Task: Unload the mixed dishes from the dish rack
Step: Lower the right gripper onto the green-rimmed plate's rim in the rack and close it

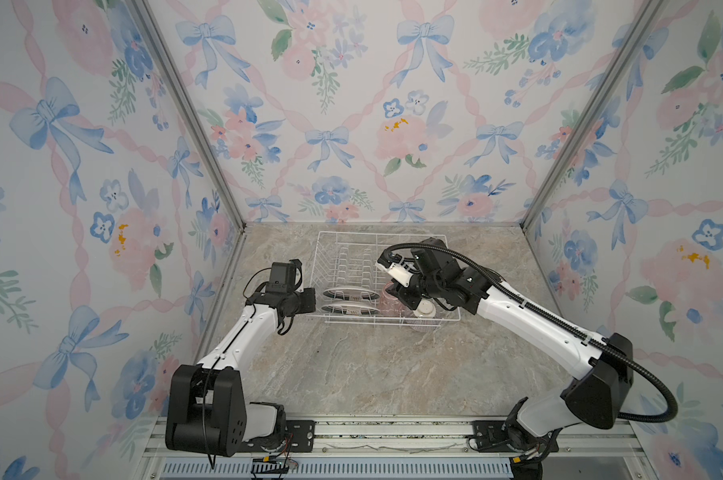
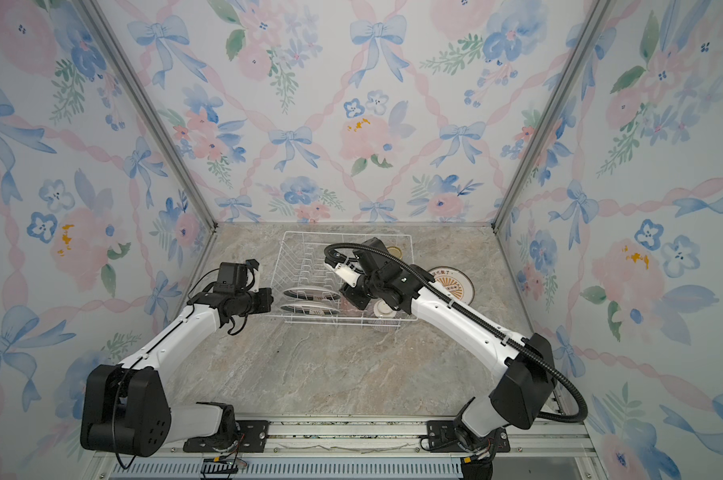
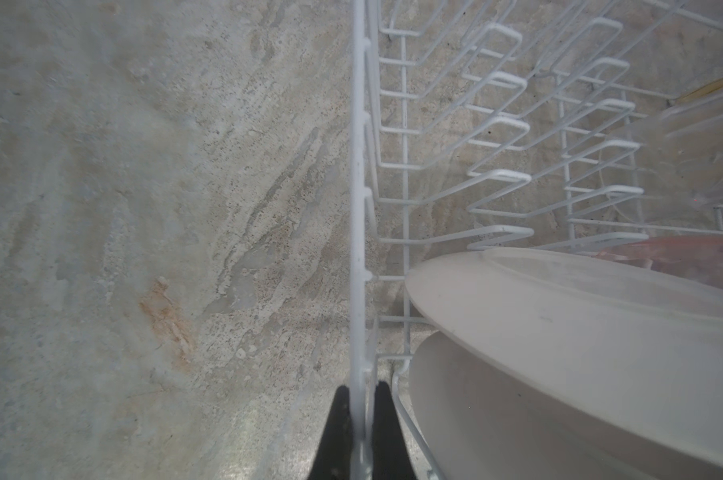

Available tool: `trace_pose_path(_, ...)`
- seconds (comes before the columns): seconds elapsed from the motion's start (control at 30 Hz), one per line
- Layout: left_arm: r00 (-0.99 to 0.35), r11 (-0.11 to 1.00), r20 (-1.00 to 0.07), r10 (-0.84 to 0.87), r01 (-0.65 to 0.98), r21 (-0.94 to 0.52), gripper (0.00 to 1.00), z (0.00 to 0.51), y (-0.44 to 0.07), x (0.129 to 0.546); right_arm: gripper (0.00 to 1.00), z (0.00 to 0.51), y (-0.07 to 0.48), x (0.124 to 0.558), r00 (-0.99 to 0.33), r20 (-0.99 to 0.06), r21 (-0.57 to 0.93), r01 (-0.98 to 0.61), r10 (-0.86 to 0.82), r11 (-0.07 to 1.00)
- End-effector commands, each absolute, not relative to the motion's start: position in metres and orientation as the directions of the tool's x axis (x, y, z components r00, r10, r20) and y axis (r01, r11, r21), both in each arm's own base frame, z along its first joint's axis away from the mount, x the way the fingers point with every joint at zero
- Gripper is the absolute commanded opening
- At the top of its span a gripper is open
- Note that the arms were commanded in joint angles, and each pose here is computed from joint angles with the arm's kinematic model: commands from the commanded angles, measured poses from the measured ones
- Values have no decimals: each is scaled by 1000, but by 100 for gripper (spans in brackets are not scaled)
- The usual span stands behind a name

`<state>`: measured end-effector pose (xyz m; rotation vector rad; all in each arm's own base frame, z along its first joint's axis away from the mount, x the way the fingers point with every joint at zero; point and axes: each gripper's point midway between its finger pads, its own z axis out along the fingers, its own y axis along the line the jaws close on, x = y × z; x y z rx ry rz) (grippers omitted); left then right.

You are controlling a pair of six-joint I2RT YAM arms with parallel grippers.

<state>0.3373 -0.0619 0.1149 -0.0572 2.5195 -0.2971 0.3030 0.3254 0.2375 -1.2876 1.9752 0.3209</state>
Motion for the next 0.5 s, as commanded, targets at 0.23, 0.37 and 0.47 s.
trace_pose_path(0.23,-842,956,-530,-101,65,-286,4,110,-79,317,37,224,366,308,-75,-640,-261,-915,-765,308)
trace_pose_path(0.37,-849,954,-518,-100,66,-293,4,106,-81,315,41,219,377,304,-50,-635,-263,-924,-771,276)
trace_pose_path(0.47,-849,953,-519,-99,70,-296,4,107,-83,314,44,214,383,303,-39,-624,-267,-928,-781,259)
